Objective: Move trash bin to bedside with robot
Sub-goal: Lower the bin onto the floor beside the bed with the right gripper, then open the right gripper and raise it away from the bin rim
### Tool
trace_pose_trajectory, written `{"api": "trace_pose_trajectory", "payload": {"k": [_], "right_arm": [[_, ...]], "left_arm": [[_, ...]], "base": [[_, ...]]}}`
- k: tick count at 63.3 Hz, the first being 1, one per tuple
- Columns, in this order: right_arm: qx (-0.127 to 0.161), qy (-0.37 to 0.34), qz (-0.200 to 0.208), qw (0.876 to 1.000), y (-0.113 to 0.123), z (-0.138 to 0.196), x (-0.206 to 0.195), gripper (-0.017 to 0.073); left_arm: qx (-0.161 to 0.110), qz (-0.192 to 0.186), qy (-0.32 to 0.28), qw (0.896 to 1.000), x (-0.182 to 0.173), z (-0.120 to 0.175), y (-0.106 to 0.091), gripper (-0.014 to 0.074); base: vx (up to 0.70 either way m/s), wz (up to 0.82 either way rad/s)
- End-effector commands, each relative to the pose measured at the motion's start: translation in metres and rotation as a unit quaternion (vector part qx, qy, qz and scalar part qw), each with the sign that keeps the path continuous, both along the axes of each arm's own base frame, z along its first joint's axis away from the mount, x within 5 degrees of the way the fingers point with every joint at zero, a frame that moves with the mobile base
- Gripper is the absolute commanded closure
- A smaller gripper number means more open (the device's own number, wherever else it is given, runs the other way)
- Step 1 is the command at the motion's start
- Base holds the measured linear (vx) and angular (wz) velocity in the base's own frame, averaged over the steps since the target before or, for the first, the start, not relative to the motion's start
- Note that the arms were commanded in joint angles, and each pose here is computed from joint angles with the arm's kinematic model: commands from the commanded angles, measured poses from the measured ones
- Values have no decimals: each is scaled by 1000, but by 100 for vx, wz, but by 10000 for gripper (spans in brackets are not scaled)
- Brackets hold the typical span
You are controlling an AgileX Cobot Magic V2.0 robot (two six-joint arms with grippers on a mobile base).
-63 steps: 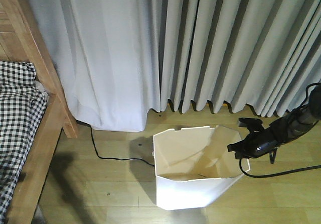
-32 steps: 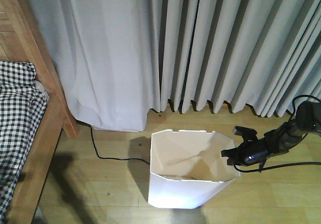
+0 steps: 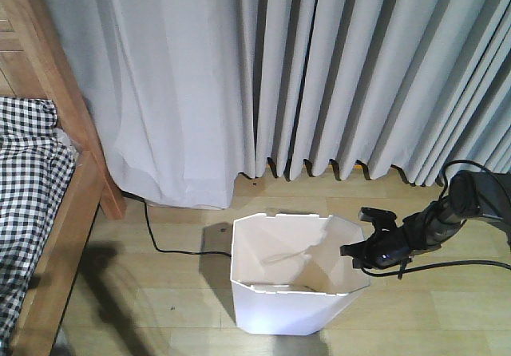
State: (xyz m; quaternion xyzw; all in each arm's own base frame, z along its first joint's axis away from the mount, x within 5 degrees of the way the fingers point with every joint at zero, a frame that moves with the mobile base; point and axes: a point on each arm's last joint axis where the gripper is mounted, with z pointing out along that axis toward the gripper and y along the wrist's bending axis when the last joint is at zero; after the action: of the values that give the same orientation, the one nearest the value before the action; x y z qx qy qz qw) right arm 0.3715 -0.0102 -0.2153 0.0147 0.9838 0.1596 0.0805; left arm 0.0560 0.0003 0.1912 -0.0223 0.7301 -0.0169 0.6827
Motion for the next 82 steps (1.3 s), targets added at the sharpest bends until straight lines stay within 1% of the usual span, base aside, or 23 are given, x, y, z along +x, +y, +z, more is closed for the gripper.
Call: {"api": "trace_pose_trajectory", "payload": {"k": [1, 4, 9, 19, 34, 44, 50, 58, 70, 79, 82], "right_arm": [[60, -46, -11, 997, 6, 37, 32, 556], [53, -46, -14, 997, 5, 37, 32, 549], [50, -47, -14, 998, 4, 36, 32, 531], [46, -47, -12, 998, 4, 36, 32, 456], [49, -36, -9, 998, 5, 29, 25, 281], [45, -35, 8, 998, 3, 29, 24, 147], [42, -34, 4, 999, 0, 31, 25, 95], [42, -32, 1, 999, -7, 36, 27, 76], [34, -19, -23, 999, -22, 51, 33, 76], [22, -13, -14, 1000, -36, 67, 38, 76], [22, -10, -10, 1000, -37, 74, 40, 76]], "left_arm": [[-9, -1, -27, 1000, 1, -2, 0, 599], [-9, -1, -27, 1000, 1, -2, 0, 599], [-9, -1, -27, 1000, 1, -2, 0, 599], [-9, -1, -27, 1000, 1, -2, 0, 599], [-9, -1, -27, 1000, 1, -2, 0, 599], [-9, -1, -27, 1000, 1, -2, 0, 599], [-9, -1, -27, 1000, 1, -2, 0, 599], [-9, -1, -27, 1000, 1, -2, 0, 599], [-9, -1, -27, 1000, 1, -2, 0, 599], [-9, -1, -27, 1000, 1, -2, 0, 599], [-9, -1, -27, 1000, 1, -2, 0, 599]], "base": [[0, 0], [0, 0], [0, 0], [0, 0], [0, 0], [0, 0], [0, 0], [0, 0], [0, 0], [0, 0], [0, 0]]}}
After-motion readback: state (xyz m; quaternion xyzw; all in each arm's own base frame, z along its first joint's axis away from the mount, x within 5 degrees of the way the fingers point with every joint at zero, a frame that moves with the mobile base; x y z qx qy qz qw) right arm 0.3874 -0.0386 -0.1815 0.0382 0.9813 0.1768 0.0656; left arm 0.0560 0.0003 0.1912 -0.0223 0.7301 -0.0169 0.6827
